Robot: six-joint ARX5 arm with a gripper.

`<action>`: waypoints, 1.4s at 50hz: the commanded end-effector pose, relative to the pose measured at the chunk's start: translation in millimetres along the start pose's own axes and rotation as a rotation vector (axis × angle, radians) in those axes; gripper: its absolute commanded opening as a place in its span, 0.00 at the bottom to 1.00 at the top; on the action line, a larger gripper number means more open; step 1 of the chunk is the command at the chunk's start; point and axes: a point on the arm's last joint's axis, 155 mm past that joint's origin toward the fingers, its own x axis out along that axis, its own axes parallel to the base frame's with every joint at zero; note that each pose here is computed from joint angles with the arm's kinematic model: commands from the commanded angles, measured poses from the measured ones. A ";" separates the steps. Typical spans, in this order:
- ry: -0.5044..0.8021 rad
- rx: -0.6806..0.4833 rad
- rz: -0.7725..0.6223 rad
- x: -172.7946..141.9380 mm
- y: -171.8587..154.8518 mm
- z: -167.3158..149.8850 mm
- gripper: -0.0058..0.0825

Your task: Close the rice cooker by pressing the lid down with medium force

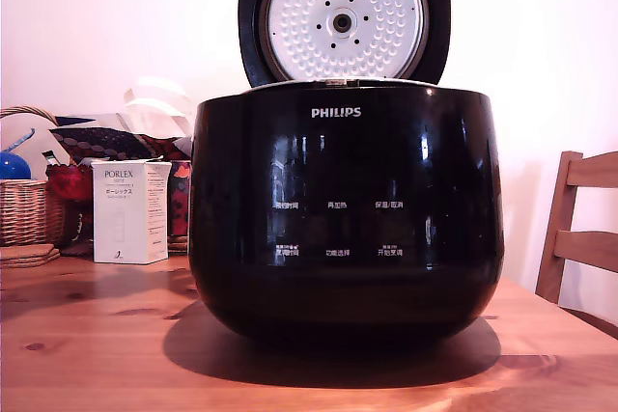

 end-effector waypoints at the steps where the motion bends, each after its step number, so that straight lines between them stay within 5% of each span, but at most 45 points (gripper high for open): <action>1: 0.025 -0.011 -0.024 17.1 -4.6 -13.0 0.04; 31: 0.099 -0.047 -0.163 18.6 -42.7 -30.4 0.04; 70: 0.440 -0.251 -0.475 -47.2 -123.8 -75.1 0.04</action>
